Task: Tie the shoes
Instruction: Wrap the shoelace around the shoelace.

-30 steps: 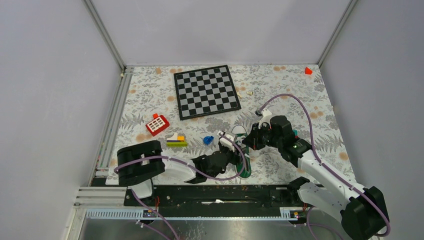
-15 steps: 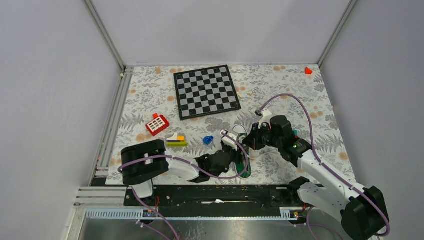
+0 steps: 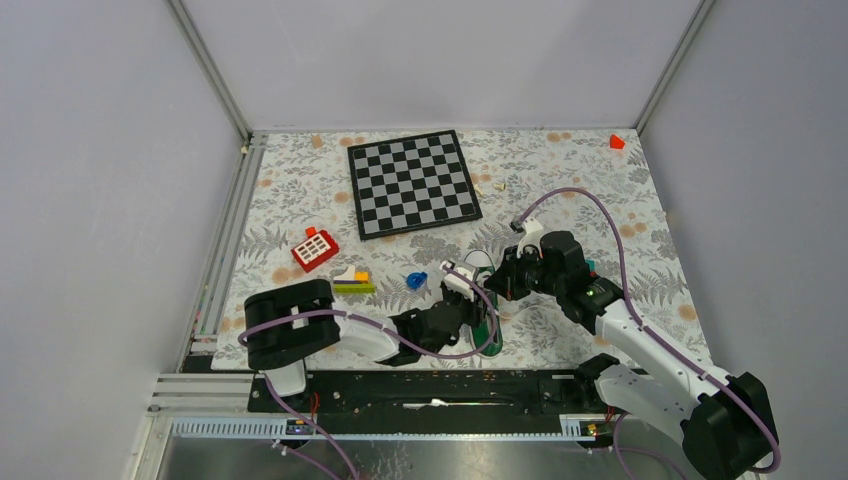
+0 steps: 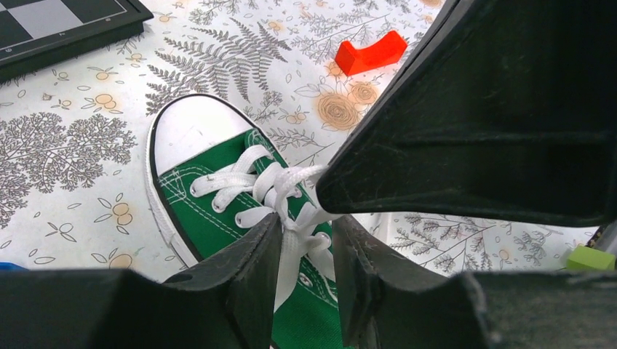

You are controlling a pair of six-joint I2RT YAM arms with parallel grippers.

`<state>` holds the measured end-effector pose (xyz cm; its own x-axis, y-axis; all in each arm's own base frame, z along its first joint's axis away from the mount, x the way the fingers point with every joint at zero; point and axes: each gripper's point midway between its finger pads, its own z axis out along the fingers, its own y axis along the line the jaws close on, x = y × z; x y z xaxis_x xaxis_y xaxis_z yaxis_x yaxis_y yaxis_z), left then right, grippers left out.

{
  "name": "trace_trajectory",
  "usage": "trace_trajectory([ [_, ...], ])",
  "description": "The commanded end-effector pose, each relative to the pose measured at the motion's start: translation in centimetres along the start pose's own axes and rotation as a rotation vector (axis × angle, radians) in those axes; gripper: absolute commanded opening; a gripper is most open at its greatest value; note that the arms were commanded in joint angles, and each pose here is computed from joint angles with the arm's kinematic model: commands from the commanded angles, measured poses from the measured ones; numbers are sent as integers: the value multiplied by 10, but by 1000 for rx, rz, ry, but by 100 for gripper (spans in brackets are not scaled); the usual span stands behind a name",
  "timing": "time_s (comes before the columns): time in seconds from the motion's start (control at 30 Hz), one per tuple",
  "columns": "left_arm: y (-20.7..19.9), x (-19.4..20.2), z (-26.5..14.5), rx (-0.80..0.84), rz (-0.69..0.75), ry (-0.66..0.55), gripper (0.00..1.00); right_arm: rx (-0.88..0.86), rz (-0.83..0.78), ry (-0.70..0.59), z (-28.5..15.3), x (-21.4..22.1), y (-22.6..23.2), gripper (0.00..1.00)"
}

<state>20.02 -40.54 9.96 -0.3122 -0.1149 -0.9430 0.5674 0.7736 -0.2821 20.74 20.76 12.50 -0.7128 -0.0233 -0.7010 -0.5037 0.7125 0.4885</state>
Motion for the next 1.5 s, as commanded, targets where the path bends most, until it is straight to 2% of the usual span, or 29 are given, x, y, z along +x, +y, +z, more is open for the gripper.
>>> trace_trajectory([
  [0.0,-5,-8,4,-1,-26,-41,36,-22,-28,-56,-3,-22,8,0],
  [0.13,-4,-6,5,-3,-25,-40,36,-25,-29,-57,-4,-23,9,0],
  [0.33,-1,-13,2,-15,-45,-67,25,-24,-28,-54,-4,-22,8,0],
  [0.47,-1,-15,1,-12,-63,-79,22,-26,-24,-47,-3,-19,8,0],
  [0.7,-4,-16,1,4,-74,-83,36,-28,-23,-46,-3,-19,8,0],
  [1.07,-7,-21,4,13,-96,-119,26,-36,-19,-33,-2,-16,9,0],
  [1.23,-7,-21,5,14,-87,-121,27,-35,-20,-27,-2,-16,8,0],
  [1.3,-7,-20,5,13,-86,-120,23,-38,-19,-27,-1,-16,9,0],
  [1.4,-7,-20,6,11,-83,-120,0,-39,-19,-27,-2,-17,10,0],
  [1.47,-6,-19,6,9,-79,-120,0,-38,-19,-29,-2,-18,10,0],
])
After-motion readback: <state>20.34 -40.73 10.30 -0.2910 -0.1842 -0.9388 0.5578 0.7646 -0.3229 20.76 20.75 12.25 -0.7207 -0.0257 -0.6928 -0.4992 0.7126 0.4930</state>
